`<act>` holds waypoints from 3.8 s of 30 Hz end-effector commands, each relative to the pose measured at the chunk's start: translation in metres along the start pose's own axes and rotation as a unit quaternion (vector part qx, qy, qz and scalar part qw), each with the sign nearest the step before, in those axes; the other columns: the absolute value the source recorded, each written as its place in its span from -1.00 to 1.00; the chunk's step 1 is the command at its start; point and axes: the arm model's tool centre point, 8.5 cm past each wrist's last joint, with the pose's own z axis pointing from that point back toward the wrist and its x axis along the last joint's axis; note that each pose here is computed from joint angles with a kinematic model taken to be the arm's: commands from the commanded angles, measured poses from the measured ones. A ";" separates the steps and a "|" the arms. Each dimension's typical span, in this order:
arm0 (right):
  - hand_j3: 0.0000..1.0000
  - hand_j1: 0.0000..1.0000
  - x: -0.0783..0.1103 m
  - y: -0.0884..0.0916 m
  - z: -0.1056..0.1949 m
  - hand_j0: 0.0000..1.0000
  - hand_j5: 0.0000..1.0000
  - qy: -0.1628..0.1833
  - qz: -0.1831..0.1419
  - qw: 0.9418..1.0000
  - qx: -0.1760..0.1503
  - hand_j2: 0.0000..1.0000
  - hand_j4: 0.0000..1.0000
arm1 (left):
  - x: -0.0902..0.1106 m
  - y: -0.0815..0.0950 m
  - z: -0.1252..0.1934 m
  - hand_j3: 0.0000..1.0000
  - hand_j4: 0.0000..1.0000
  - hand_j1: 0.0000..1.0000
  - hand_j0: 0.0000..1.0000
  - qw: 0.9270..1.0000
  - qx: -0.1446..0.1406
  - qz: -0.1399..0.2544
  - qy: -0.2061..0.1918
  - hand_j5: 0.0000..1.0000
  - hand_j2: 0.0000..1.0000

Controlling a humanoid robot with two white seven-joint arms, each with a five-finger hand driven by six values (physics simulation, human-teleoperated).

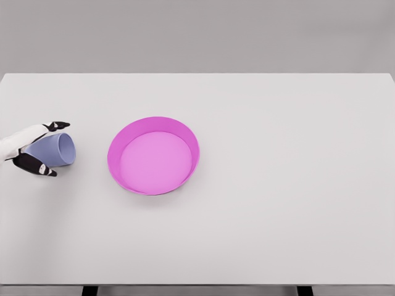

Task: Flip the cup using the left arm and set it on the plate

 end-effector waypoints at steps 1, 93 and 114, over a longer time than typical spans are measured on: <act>1.00 1.00 0.000 0.000 0.000 1.00 1.00 0.000 0.000 1.000 0.000 1.00 1.00 | 0.000 0.000 -0.001 1.00 1.00 1.00 1.00 1.000 0.001 0.001 0.003 1.00 1.00; 1.00 1.00 0.000 0.000 0.000 1.00 1.00 0.000 0.001 1.000 0.000 1.00 1.00 | 0.108 -0.091 -0.073 0.98 0.98 0.98 0.98 0.807 -0.079 0.490 -0.321 0.98 0.98; 1.00 1.00 0.000 0.000 0.000 1.00 1.00 0.000 0.000 1.000 0.000 1.00 1.00 | 0.082 -0.065 -0.064 1.00 1.00 1.00 1.00 0.834 -0.053 0.457 -0.305 1.00 1.00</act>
